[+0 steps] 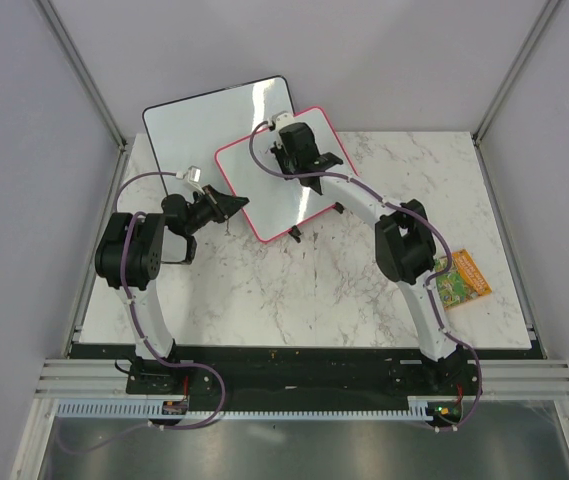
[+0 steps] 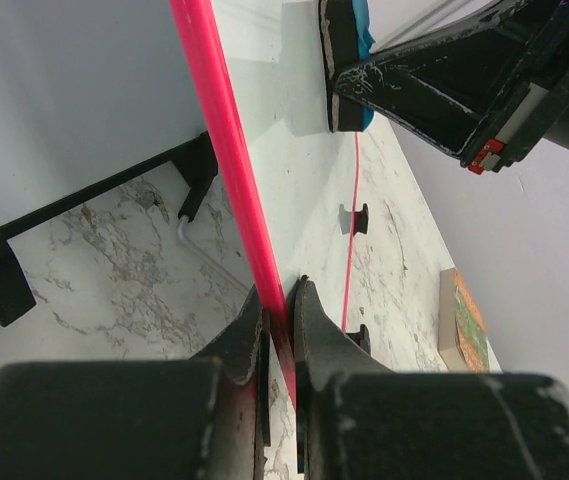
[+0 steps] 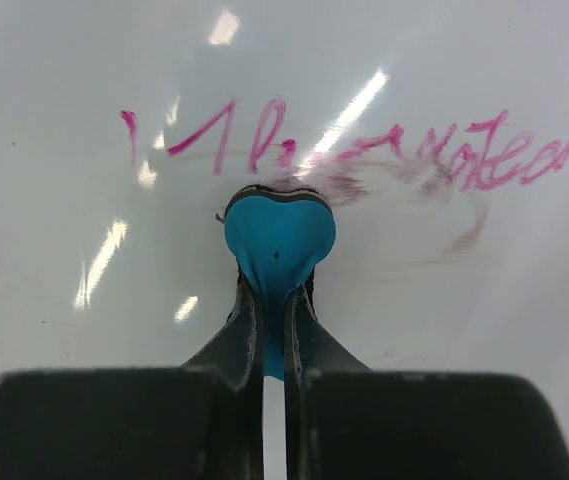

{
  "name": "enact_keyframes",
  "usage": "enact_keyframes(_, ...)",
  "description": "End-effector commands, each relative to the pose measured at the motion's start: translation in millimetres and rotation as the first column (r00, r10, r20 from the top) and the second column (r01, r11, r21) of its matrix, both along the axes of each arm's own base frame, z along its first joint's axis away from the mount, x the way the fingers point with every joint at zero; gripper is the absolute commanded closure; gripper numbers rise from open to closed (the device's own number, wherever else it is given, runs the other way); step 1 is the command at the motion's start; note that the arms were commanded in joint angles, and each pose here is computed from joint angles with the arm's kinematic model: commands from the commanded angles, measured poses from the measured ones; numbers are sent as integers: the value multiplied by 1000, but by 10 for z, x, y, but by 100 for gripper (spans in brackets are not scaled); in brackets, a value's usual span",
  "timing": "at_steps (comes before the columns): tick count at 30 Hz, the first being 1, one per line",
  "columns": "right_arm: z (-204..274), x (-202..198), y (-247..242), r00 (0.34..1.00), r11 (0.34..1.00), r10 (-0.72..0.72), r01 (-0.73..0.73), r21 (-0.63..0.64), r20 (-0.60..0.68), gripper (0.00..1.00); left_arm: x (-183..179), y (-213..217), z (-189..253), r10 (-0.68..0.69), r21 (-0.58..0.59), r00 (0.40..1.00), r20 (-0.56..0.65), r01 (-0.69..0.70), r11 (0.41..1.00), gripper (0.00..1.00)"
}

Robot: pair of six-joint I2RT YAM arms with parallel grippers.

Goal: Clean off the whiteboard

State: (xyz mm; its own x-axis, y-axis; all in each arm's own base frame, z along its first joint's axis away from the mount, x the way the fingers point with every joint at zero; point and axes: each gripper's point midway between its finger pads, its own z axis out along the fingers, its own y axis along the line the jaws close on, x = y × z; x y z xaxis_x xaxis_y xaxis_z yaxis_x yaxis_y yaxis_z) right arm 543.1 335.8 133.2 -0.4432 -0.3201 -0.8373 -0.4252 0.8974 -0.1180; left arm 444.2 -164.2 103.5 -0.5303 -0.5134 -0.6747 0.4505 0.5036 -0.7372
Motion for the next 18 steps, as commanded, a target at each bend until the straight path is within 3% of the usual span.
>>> enact_keyframes(1, -399, -336, 835, 958, 946, 284, -273, 175, -40, 100, -101, -252, 189, -143, 133, 963, 229, 115, 984, 98)
enact_keyframes(8, -266, -383, 1260, 941, 915, 338, -335, 225, 28, 100, -112, -281, 186, -147, 143, 961, 233, 115, 983, 98)
enact_keyframes(18, -80, -160, 1414, 956, 908, 236, -281, 310, 176, 100, -128, -317, 198, -160, 158, 957, 243, 123, 980, 98)
